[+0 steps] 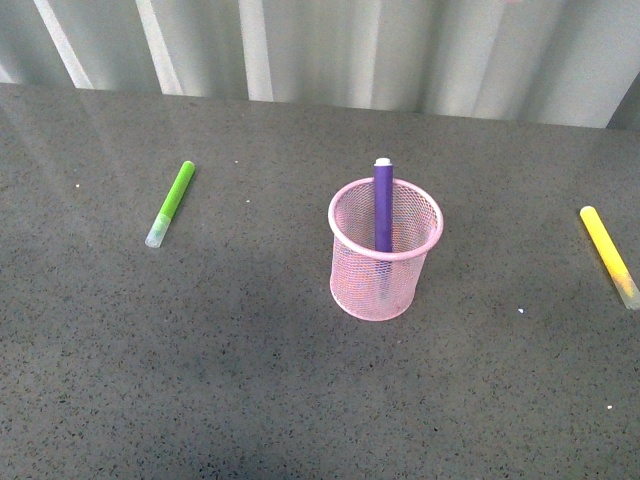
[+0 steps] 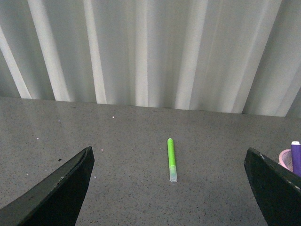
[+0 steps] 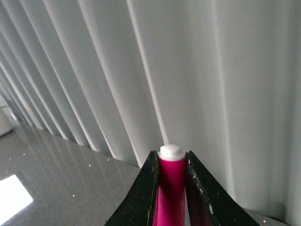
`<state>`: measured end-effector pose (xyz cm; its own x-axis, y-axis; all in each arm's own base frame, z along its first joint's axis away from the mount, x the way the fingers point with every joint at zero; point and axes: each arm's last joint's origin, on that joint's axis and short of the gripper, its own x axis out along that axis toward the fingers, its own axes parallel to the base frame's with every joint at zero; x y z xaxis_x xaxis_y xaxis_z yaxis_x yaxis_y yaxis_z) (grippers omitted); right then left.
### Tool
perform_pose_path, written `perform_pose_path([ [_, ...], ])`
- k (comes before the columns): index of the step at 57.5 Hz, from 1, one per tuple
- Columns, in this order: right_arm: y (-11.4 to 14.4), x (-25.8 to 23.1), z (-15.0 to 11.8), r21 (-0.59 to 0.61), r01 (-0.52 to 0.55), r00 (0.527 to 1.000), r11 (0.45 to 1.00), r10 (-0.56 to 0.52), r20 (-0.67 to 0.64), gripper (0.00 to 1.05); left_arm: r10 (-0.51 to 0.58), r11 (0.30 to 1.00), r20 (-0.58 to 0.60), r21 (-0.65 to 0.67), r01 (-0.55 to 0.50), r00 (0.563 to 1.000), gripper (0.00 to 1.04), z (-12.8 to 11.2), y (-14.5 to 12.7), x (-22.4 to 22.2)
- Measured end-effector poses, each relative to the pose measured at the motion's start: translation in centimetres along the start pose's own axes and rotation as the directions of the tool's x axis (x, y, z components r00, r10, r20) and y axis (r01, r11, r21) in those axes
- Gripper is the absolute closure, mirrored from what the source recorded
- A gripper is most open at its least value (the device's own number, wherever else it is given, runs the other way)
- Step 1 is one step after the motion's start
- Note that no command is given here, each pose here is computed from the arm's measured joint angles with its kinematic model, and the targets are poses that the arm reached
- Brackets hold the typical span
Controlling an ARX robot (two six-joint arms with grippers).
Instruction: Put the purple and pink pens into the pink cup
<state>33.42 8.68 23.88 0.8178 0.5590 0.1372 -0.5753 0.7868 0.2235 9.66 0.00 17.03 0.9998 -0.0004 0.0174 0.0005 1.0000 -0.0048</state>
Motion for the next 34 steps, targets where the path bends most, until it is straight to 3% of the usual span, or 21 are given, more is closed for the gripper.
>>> perform_pose_path([
  [19,3.4,0.1,-7.5,-0.001,-0.159,0.976,0.987,0.157,-0.152,0.93,0.000,1.000,0.000,0.000,0.000,1.000,0.07,0.0,0.0,0.0],
  [34,3.2,0.6,-10.9,0.025,-0.179,0.962,0.984,0.180,-0.203,0.93,0.000,1.000,0.000,0.000,0.000,1.000,0.07,0.0,0.0,0.0],
])
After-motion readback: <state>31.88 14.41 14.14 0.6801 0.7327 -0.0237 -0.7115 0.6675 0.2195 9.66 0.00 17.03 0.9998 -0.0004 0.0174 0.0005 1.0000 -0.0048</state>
